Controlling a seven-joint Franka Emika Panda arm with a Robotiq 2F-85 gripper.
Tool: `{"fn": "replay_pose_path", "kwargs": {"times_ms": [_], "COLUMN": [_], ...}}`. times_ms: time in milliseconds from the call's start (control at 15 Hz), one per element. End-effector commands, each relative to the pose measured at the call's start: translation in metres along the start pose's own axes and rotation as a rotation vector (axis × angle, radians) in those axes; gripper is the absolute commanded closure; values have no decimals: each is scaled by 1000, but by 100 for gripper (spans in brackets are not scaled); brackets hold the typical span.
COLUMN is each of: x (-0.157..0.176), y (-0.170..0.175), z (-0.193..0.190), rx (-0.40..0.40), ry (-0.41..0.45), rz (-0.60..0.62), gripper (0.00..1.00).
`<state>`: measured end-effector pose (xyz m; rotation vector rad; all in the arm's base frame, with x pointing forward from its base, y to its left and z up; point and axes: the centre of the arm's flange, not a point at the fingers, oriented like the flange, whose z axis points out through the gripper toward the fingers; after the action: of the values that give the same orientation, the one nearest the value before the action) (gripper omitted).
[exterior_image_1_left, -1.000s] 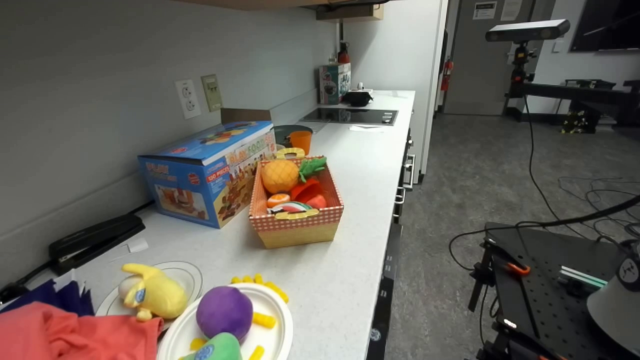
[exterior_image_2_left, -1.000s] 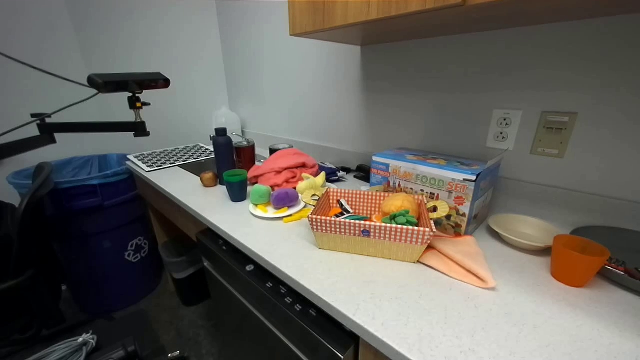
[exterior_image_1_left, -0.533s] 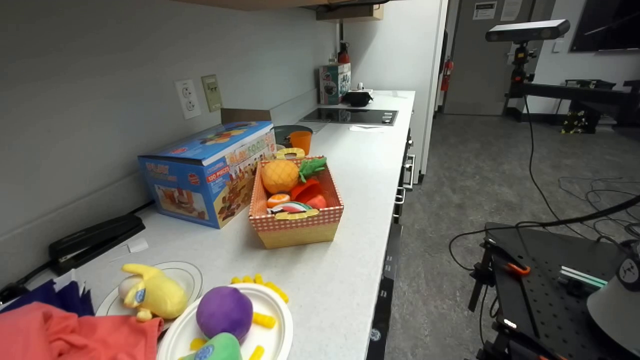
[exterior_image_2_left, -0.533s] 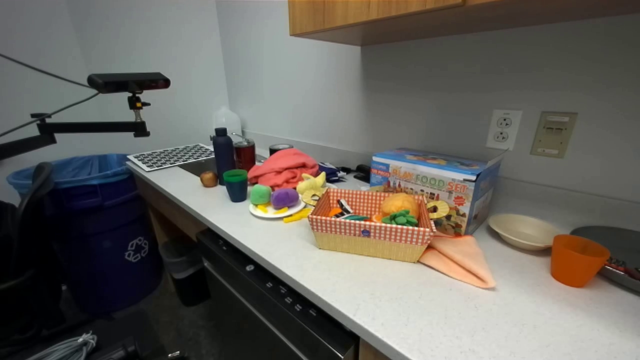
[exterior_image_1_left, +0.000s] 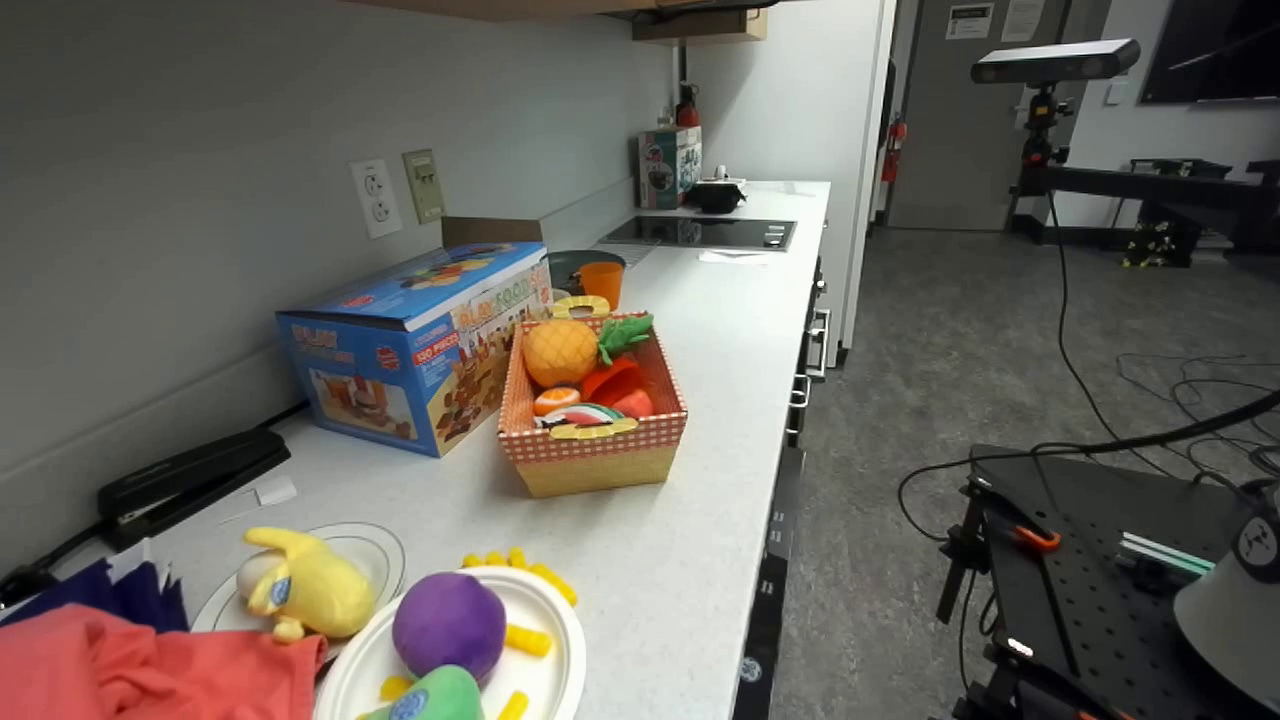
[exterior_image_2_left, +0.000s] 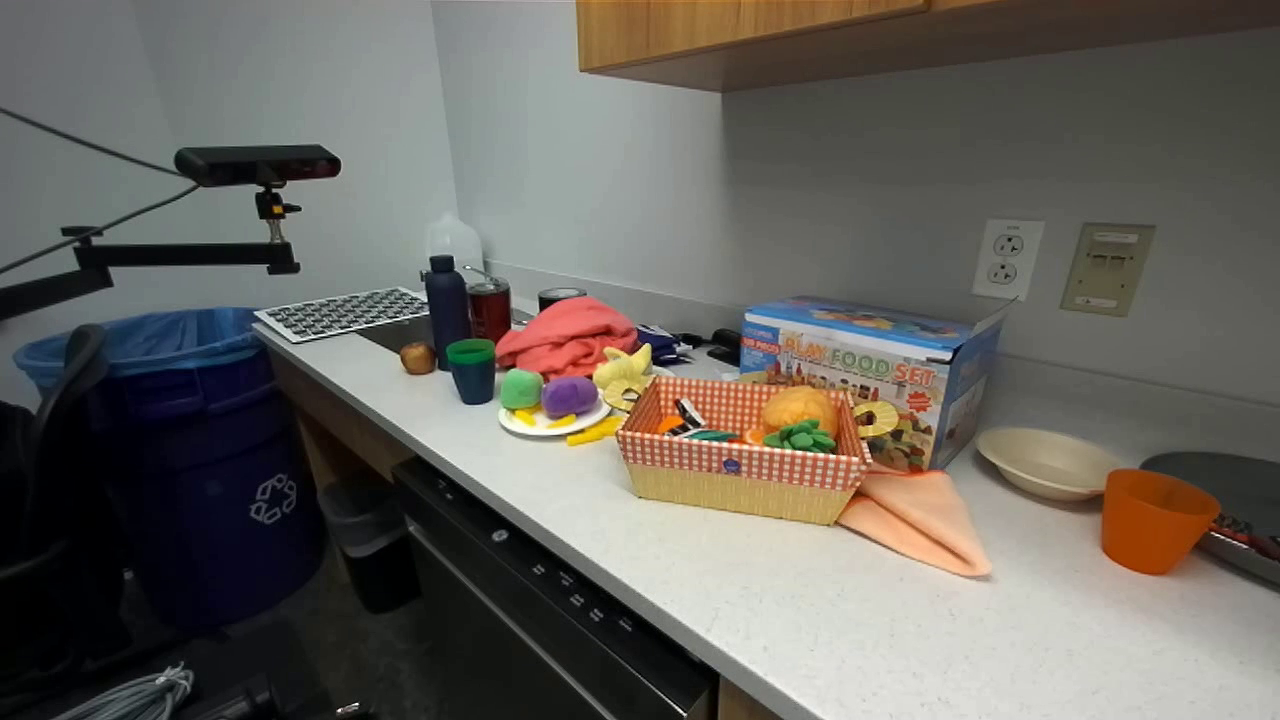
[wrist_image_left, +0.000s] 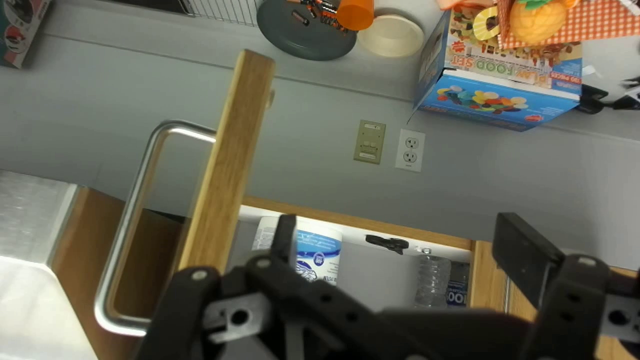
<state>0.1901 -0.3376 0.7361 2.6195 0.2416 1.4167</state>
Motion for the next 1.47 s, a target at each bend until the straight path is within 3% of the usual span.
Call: {"fn": "replay_pose_path", "kwargs": {"times_ms": [0,1000,1400], "x": [0,1,8], "y": [0,-5,-3], "z": [0,8,23], "rx": [0,17,-85], "ry": [0,-35,-137], "rz": [0,-17,-86], "gripper": [0,0,0]}}
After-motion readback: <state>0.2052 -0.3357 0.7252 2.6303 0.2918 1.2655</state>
